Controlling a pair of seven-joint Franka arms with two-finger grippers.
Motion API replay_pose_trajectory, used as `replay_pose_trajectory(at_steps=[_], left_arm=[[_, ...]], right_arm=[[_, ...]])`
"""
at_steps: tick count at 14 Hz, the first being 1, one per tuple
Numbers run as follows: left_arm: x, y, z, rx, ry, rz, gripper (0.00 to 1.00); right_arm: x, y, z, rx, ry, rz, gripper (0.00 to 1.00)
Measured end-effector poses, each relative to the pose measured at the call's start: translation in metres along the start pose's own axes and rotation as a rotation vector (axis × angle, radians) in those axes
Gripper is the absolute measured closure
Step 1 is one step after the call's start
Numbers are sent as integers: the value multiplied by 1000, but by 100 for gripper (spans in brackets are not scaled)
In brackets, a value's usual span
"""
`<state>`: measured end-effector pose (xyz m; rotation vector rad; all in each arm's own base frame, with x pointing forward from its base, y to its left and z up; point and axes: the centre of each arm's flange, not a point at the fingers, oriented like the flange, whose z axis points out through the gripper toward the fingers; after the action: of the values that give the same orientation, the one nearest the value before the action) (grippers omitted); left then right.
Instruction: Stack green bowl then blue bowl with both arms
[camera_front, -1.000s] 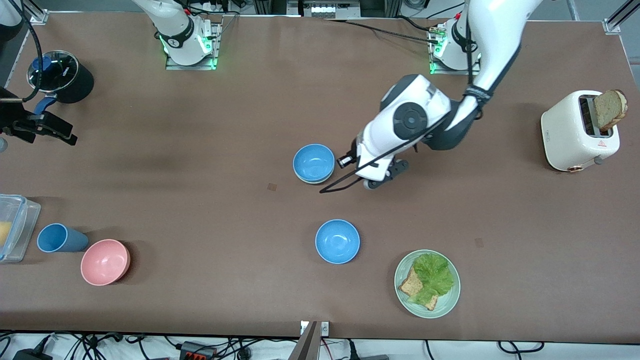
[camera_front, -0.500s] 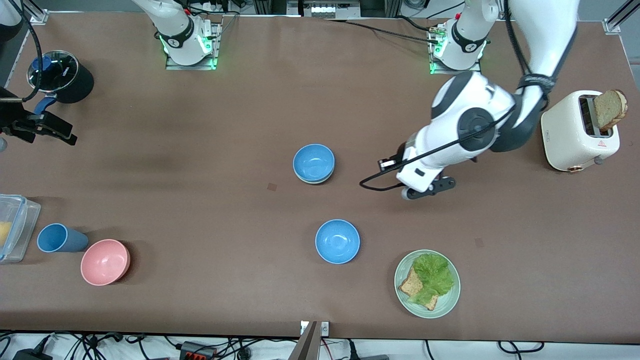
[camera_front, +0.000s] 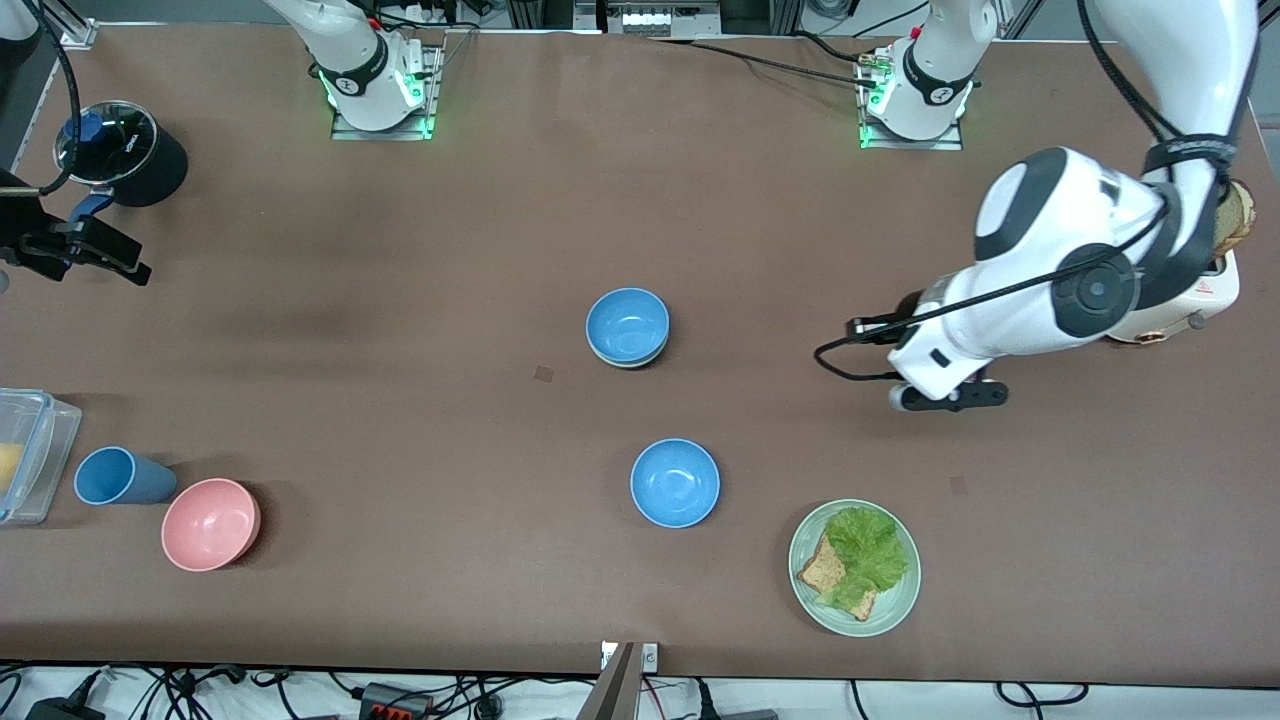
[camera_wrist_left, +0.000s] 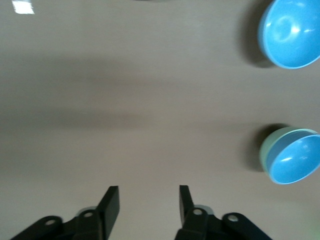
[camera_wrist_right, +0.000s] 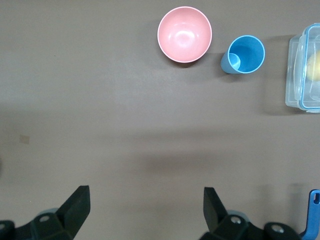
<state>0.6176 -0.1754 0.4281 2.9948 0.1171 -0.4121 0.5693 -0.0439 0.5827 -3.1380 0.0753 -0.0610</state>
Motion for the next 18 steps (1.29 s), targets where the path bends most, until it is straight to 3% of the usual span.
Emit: replay_pose_trajectory(at_steps=[4, 5, 13, 18], left_arm=[[5, -59, -25, 19, 10, 98, 4], [4, -71, -33, 21, 19, 107, 0], [-40, -148, -113, 110, 124, -47, 0], [-67, -131, -135, 133, 172, -77, 0]], right_arm=[[0, 0, 0, 0, 0, 0, 0], [0, 0, 0, 0, 1, 0, 0], [-1, 0, -2, 0, 3, 0, 0], [-1, 0, -2, 0, 4, 0, 0]])
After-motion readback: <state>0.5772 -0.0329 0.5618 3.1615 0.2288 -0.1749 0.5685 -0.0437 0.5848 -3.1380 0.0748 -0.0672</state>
